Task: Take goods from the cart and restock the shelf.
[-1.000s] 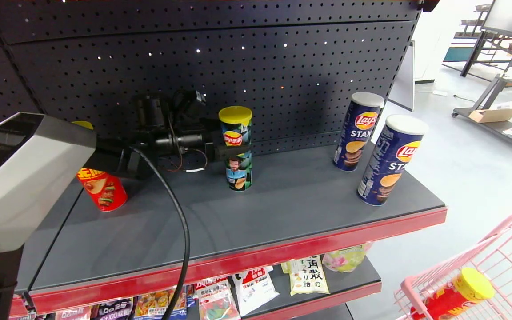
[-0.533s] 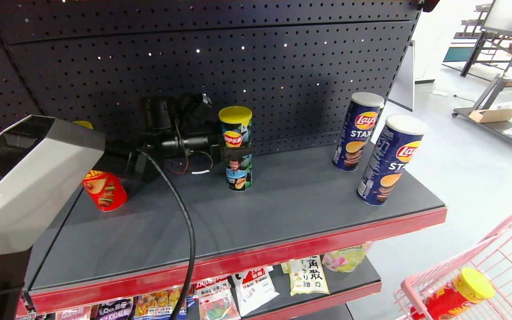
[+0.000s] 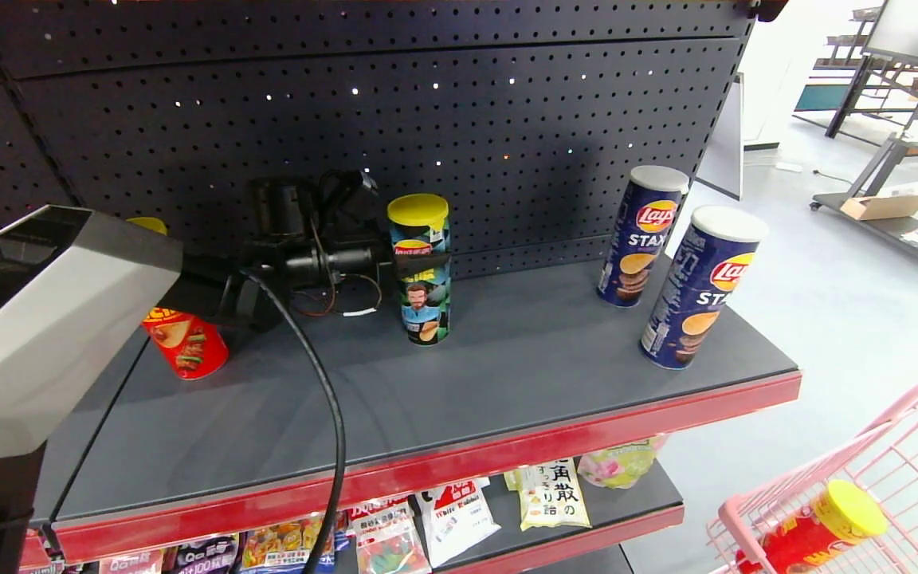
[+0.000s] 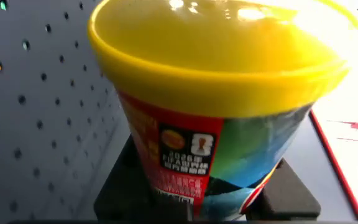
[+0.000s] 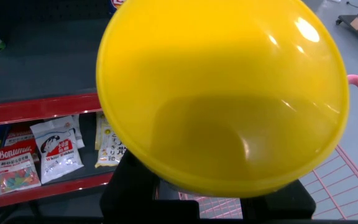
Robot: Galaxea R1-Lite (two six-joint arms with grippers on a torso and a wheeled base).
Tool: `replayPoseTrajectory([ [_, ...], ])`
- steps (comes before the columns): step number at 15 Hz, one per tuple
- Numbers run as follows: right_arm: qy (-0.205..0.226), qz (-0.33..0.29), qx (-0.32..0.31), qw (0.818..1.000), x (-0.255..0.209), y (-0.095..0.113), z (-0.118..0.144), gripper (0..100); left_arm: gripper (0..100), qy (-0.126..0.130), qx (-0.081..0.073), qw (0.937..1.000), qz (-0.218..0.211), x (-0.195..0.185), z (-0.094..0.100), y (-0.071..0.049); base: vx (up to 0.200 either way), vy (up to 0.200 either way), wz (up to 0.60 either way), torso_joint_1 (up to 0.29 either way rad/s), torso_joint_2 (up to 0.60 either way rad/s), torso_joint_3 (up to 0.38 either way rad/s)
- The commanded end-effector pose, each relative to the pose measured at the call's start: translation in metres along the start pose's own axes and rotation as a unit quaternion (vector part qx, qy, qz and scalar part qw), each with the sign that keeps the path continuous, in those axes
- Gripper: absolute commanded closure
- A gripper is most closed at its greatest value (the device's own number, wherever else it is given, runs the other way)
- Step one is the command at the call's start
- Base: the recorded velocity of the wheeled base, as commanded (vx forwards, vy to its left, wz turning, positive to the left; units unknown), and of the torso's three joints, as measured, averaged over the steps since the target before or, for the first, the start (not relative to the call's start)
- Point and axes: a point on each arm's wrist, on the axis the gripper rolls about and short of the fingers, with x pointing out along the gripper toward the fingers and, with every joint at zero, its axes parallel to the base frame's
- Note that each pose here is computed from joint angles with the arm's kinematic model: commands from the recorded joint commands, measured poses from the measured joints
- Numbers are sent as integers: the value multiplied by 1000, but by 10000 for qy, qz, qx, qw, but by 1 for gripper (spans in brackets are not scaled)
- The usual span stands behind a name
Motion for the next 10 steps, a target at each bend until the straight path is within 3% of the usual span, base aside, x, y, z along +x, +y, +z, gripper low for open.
replayPoseTrajectory([
  [1,2,-5,-2,10000,0,0,0,100,100,22,-2,9999,157,-12,20,-18,0,0,0,0,0,0],
  [5,-29,-61,14,10000,0,0,1,100,100,96,-135,9983,565,-25,48,-59,0,0,0,0,0,0],
  [7,-45,-47,18,10000,0,0,1,100,100,143,-185,9968,760,-29,50,-71,0,0,0,0,0,0],
  [10,-92,-20,30,10000,-1,0,3,100,100,118,-334,9970,687,-28,41,-86,0,0,0,0,0,0],
])
